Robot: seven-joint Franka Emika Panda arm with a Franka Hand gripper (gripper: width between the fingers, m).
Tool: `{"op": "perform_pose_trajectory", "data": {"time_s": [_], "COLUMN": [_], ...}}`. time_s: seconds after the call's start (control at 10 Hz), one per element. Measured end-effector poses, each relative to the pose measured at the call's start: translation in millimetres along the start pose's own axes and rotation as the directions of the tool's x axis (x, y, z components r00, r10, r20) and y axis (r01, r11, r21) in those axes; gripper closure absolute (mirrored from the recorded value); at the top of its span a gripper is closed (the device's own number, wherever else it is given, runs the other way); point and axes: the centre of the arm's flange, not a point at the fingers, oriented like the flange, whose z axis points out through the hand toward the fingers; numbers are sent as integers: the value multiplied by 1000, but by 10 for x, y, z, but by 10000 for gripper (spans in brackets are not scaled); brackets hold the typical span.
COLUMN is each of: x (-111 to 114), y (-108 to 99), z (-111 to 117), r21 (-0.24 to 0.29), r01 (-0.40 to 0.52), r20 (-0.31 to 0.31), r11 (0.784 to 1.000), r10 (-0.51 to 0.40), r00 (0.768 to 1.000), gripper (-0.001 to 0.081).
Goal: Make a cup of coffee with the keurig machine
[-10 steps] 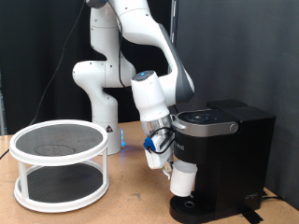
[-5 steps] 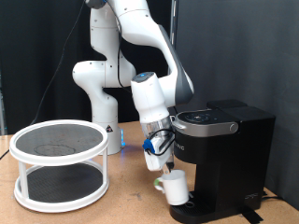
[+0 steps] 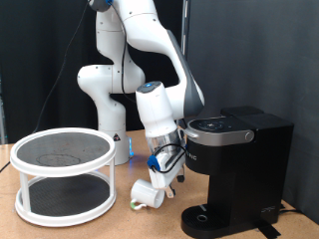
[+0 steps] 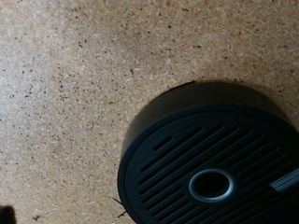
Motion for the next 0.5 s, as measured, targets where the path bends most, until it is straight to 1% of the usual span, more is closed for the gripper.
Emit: {"op": "perform_pose_trajectory", "data": {"time_s": [0.1,0.2,0.5], "x": [-10,-15,-13], "y": [-17,-27,-22], "z": [-2,-5,2], "r21": [0,-1,-9], "r01": [-3,-5,-3], "r20": [0,0,-11], "r11": [1000,1000,1000], "r10": [3,5,3], "r00": [1000,1000,1000], "gripper": [118,81,73]}}
